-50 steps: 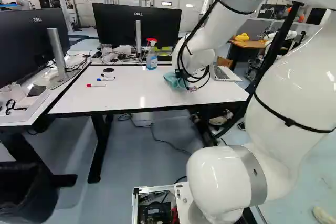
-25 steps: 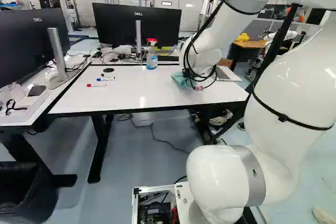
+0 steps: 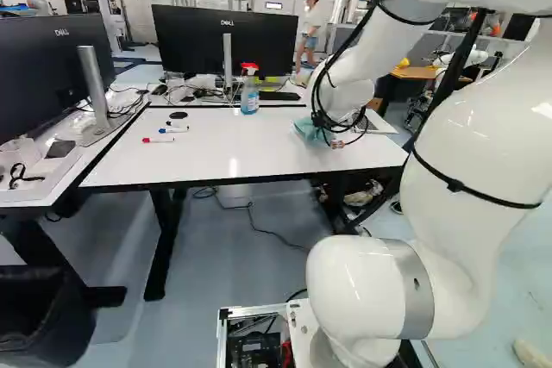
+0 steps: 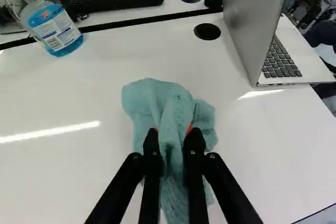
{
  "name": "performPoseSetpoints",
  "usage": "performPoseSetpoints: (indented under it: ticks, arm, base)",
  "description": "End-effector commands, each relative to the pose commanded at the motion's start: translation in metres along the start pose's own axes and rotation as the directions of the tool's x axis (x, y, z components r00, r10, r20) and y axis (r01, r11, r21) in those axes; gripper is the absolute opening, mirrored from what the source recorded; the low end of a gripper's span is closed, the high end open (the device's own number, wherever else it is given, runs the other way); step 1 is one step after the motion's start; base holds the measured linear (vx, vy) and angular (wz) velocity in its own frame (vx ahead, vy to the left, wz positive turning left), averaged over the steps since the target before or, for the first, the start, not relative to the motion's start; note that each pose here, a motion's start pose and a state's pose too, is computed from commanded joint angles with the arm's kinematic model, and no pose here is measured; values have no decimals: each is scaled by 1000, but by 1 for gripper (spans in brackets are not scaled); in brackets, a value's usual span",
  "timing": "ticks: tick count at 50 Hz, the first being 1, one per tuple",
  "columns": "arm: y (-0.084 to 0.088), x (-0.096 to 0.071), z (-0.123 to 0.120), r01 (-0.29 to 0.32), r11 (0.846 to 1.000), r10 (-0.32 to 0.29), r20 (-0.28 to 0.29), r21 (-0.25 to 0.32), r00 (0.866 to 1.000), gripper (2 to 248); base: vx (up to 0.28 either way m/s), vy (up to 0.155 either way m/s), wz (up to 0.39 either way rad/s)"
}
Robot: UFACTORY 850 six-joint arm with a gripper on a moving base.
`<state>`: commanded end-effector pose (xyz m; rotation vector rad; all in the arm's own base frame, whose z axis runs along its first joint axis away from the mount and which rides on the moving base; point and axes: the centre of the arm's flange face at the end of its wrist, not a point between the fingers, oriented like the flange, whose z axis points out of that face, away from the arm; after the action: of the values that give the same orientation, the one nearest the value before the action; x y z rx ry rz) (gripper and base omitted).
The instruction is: Clean the table with the green towel
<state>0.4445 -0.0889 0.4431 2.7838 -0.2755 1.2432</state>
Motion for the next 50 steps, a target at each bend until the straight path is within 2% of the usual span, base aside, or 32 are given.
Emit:
performPoseSetpoints:
  ticks: [17,18,22,23,28,29,33,34,38,39,43,44,50]
  arm:
    - [4,1,1,-5,1000,5,0,-6,1000,51]
    - [4,1,1,-5,1000,5,0,-6,1000,74]
    - [4,1,1,-5,1000,5,0,-6,1000,74]
    - [4,1,1,-5,1000,5,0,-6,1000,108]
    - [4,1,1,-5,1000,5,0,-6,1000,108]
    - [4,1,1,-5,1000,5,0,-6,1000,143]
    - [4,1,1,-5,1000,5,0,-6,1000,143]
    - [4,1,1,-5,1000,5,0,-6,1000,178]
    - [4,1,1,-5,1000,5,0,-6,1000,178]
    - [4,1,1,-5,1000,5,0,-6,1000,216]
    - [4,1,1,-5,1000,5,0,-6,1000,216]
    - [4,1,1,-5,1000,5,0,-6,1000,247]
    - [4,1,1,-5,1000,5,0,-6,1000,247]
  base:
    - [0,0,0]
    - [0,0,0]
    - [0,0,0]
    - [0,0,0]
    - [0,0,0]
    - [0,0,0]
    - [0,0,0]
    - [0,0,0]
    - [0,0,0]
    - [0,0,0]
    - [0,0,0]
    - [0,0,0]
    - [0,0,0]
